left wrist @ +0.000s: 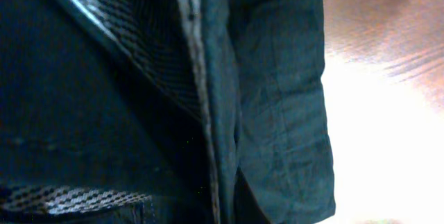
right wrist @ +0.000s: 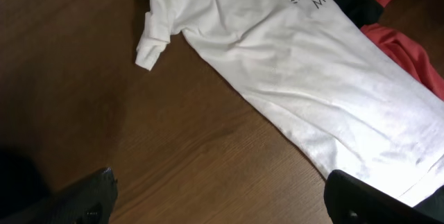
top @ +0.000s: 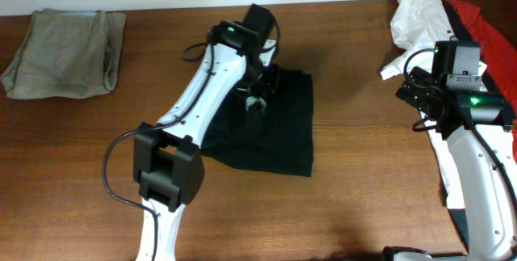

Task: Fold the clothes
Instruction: 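Fold the trousers' left half over onto the right half with the left gripper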

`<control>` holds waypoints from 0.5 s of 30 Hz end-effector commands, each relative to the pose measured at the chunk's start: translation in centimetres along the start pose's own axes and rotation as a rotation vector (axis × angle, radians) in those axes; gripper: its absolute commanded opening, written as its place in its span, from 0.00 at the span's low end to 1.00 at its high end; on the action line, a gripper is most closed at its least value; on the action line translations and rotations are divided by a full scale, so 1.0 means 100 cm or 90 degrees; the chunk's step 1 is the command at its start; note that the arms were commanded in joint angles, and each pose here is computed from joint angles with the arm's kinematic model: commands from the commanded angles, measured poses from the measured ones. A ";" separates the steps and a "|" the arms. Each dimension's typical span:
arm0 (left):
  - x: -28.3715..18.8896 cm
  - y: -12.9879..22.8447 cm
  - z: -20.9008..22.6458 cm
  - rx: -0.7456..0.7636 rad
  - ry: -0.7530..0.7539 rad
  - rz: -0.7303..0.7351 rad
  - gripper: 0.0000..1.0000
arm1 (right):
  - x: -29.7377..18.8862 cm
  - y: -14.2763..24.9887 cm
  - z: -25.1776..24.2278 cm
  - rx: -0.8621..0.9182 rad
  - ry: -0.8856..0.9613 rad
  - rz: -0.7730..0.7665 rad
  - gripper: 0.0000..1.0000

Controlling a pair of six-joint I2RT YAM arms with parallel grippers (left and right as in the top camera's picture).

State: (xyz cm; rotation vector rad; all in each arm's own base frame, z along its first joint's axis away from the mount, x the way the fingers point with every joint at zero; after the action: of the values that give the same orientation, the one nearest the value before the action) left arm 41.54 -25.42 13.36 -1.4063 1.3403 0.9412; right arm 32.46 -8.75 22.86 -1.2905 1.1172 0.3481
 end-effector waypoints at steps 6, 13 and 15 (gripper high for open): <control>0.060 0.024 -0.056 0.049 0.043 0.045 0.05 | -0.003 -0.005 -0.005 0.005 0.015 -0.012 0.99; 0.064 0.047 -0.083 0.089 0.055 0.066 0.47 | -0.003 -0.005 -0.005 0.005 0.016 -0.012 0.99; 0.060 0.054 -0.094 0.106 0.105 0.092 0.48 | -0.003 -0.005 -0.005 0.005 0.016 -0.012 0.99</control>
State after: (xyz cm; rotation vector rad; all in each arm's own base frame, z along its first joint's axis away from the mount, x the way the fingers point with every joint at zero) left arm 37.01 -34.81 9.20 -1.2992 1.5161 0.8400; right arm 32.45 -8.75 22.85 -1.2905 1.1175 0.3484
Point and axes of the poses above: each gripper's point midway between its finger pads, its own x axis out along the fingers, its own z axis along the line the jaws close on, y = z × x, the point moved 2 cm from there along -x, back along the fingers, and after that the axes turned 14 degrees about -x, right-handed, at the moved point
